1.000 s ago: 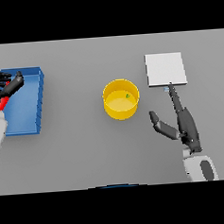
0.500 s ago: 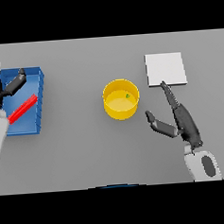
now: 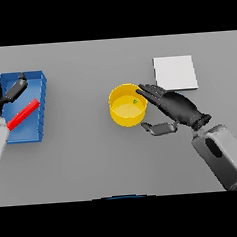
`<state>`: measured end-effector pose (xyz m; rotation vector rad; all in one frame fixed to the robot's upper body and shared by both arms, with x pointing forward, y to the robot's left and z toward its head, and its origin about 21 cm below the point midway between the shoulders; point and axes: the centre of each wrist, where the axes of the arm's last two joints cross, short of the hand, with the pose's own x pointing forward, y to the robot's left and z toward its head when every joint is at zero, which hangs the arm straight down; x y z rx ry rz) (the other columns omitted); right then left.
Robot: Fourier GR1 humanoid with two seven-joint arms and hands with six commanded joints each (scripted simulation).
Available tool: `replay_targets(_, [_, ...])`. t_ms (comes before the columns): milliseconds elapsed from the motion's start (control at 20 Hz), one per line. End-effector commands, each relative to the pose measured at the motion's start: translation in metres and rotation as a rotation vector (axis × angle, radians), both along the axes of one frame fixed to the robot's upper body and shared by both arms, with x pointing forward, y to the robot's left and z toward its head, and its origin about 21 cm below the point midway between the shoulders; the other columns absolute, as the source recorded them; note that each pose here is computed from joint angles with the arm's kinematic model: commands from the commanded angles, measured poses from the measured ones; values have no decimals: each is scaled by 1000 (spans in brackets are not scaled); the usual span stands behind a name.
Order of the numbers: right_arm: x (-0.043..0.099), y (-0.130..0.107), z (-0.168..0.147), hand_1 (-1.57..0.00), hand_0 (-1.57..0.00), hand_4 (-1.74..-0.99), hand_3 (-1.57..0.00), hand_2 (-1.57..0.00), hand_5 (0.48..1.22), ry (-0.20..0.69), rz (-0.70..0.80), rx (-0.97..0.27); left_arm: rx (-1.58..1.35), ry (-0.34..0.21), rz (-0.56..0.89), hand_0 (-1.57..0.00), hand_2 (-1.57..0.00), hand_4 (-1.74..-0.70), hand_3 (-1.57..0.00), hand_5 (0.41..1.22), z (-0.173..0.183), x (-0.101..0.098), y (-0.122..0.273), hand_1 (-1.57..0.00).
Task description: Pick up the red beaker and tilt it to pour out 1 green nut into yellow bowl. Pick up the yellow bowl and place it on the metallic measuring scale.
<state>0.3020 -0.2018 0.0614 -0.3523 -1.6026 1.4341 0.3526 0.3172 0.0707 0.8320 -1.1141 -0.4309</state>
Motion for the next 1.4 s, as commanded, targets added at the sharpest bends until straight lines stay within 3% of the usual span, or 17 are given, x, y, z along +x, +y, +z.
replay_targets(0, [6, 3, 3, 1, 1, -1217, 1, 1, 676, -18, 46, -65, 2, 5, 0, -5, -4, -738, -4, 693, 0, 0, 1, -4])
replay_targets(200, [25, 18, 10, 1, 1, -1223, 1, 1, 703, -50, 176, -290, 10, 7, -2, -1, -1, -744, -1, 702, 2, 0, 0, -1])
replay_targets(400, [33, 34, 6, 1, 1, -1215, 1, 1, 717, -25, 269, -398, -3, 13, 6, 0, 0, -746, 0, 707, 4, 0, -1, 0])
replay_targets(850, [51, 73, -4, 1, 1, -1257, 1, 1, 733, 33, 333, -531, 20, -9, 3, 1, 1, -744, 1, 698, 8, -5, 9, 1])
replay_targets(1050, [61, 74, -2, 1, 1, -1263, 1, 1, 739, 53, 341, -569, 12, -5, 8, 1, 1, -744, 1, 699, 8, -2, 11, 1])
replay_targets(1350, [63, 78, -9, 1, 1, -1289, -72, -23, 758, 134, 330, -604, 20, 3, 10, 1, 1, -745, 1, 699, 7, 0, 13, 1])
